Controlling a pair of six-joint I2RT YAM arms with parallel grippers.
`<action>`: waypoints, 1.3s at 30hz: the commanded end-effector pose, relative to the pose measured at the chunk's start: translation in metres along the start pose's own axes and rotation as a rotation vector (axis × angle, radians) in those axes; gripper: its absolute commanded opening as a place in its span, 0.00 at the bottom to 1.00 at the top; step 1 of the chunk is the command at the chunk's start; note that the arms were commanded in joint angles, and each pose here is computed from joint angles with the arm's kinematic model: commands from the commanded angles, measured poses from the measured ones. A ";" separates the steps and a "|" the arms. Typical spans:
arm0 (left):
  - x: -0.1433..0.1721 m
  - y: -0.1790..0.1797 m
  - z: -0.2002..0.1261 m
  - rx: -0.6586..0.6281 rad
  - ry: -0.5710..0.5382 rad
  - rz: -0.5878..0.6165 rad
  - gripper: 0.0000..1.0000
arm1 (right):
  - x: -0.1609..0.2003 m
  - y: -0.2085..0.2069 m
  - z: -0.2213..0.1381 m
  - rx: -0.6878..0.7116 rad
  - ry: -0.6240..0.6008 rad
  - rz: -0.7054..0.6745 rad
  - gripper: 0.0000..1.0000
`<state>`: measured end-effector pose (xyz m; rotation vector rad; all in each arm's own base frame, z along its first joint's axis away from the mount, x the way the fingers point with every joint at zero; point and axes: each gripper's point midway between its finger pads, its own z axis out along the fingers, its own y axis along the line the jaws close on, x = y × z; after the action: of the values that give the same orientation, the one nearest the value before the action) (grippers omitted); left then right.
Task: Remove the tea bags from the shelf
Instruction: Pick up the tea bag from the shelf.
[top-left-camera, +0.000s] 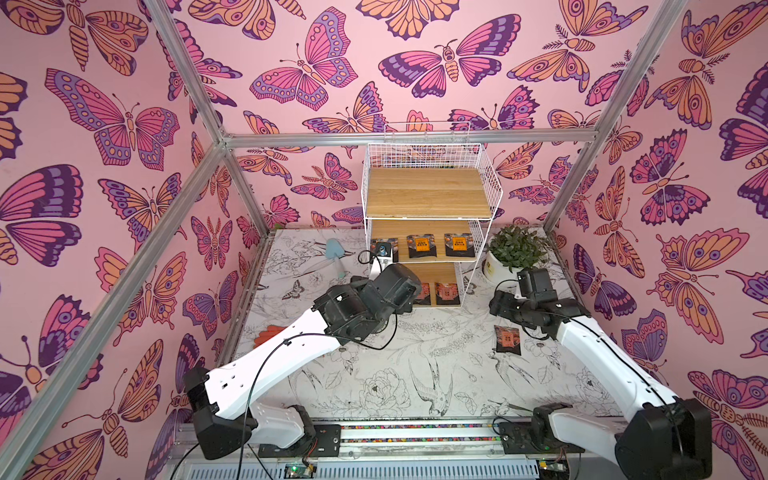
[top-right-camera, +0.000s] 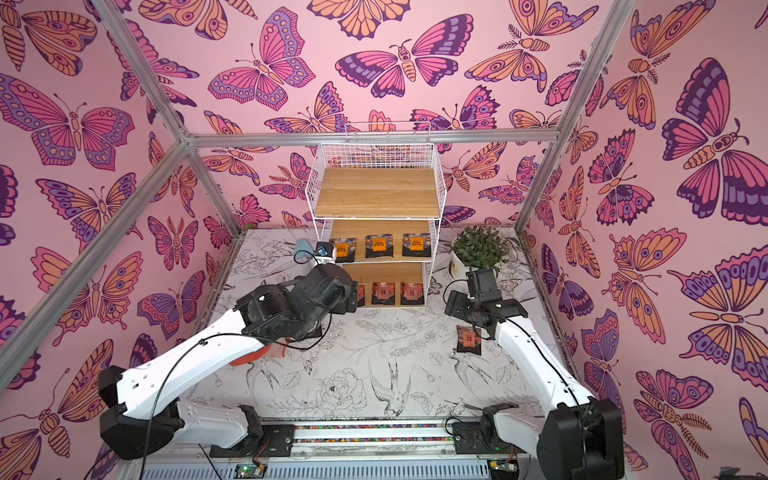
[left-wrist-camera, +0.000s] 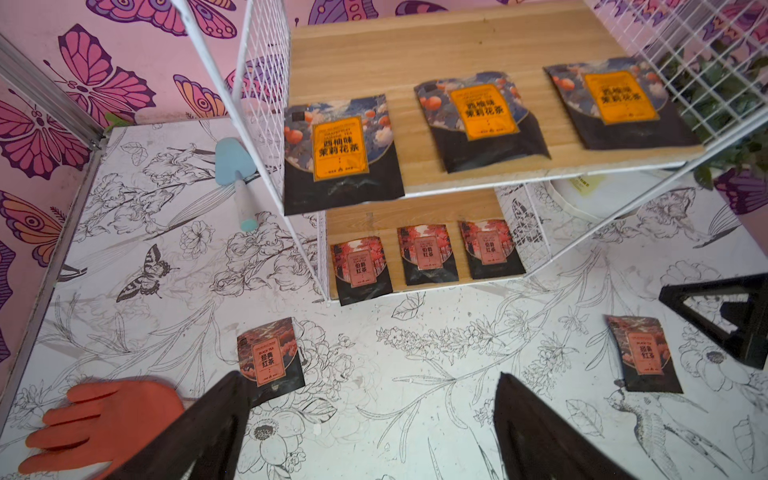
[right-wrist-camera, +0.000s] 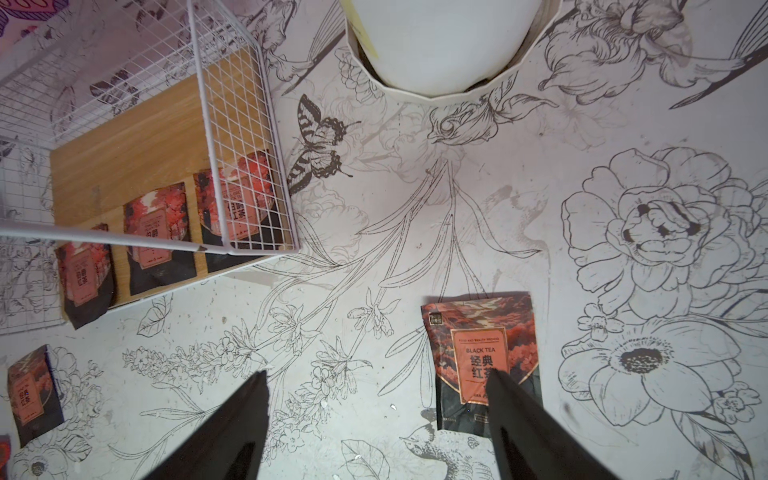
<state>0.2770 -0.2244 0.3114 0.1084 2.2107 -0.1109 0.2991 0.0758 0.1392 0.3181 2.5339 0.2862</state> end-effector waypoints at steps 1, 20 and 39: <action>-0.010 0.004 0.000 -0.015 -0.004 -0.021 0.94 | -0.003 0.001 -0.003 -0.023 -0.013 0.012 0.85; -0.036 0.000 0.012 0.054 -0.078 -0.137 0.93 | -0.017 0.002 -0.003 -0.091 -0.026 0.007 0.86; -0.044 -0.005 0.048 0.052 -0.110 -0.143 0.92 | -0.028 -0.004 -0.005 -0.131 -0.037 0.031 0.86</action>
<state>0.3323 -0.2306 0.3162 -0.0484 2.1220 -0.2399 0.3130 0.0616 0.1482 0.3422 2.4882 0.4306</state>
